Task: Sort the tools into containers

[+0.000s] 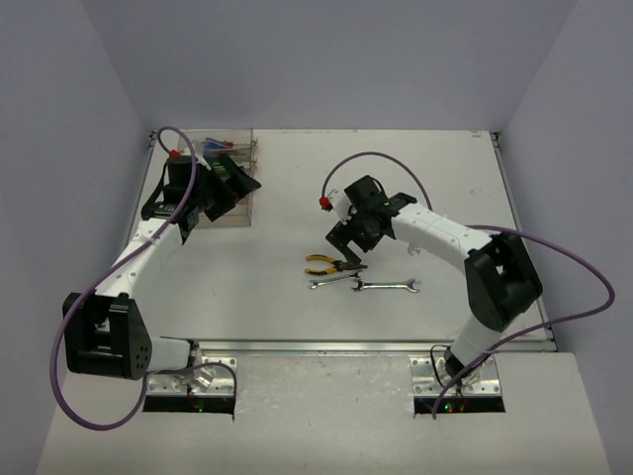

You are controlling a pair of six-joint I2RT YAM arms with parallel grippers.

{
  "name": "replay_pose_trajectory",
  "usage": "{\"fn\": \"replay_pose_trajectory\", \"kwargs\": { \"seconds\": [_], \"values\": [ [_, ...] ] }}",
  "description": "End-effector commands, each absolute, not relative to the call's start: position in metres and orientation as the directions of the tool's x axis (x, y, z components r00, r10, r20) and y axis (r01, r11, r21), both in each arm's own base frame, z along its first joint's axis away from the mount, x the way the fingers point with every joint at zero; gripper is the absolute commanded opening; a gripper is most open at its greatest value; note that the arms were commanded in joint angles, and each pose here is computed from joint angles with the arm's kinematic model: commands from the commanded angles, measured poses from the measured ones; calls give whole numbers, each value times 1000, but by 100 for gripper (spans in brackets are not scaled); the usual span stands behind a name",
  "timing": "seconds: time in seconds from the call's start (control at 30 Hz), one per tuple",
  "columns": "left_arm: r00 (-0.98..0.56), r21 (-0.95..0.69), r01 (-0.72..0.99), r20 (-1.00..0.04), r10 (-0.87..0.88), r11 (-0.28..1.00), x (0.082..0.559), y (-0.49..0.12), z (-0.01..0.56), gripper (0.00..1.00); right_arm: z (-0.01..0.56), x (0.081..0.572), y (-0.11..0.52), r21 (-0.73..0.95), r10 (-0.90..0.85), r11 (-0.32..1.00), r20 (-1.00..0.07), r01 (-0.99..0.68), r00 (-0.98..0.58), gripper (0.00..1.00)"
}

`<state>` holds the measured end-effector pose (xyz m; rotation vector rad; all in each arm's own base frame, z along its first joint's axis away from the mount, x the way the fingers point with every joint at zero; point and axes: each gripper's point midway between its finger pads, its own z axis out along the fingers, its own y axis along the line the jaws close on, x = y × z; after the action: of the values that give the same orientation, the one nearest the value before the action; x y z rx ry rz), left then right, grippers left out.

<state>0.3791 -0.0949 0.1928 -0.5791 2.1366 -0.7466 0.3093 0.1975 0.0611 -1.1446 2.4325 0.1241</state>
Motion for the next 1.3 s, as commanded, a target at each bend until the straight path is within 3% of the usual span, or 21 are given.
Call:
{"fn": "replay_pose_trajectory", "kwargs": {
  "seconds": [0.0,0.23,0.3,0.6,0.77,0.9,1.1,1.27],
  "values": [
    [-567,-680,-95,-564,-601,727,378,-99,206,100,71,339,210,-190,-783,561,-438,-806,-441,99],
    [-574,-694,-91,-550,-607,714,376,-103,202,100,50,354,224,-216,-862,454,-352,-865,-364,86],
    [-575,-694,-90,-550,-606,715,376,-103,202,100,40,344,237,-146,-875,416,-334,-898,-351,79],
    [-585,-687,-94,-548,-598,721,373,-102,195,100,22,316,282,-24,-854,351,-418,-936,-309,77],
    [-589,-688,-90,-546,-595,720,372,-103,194,100,-5,332,281,-82,-865,375,-390,-923,-316,60],
    [-590,-689,-88,-546,-595,719,372,-104,194,100,-16,337,285,-75,-869,368,-383,-927,-314,57],
    [-592,-688,-85,-547,-591,721,372,-104,193,100,-33,327,281,-31,-883,353,-342,-935,-322,36],
    [-595,-687,-86,-545,-590,721,372,-104,190,100,-31,332,275,-71,-888,360,-332,-930,-318,8]
  ]
}}
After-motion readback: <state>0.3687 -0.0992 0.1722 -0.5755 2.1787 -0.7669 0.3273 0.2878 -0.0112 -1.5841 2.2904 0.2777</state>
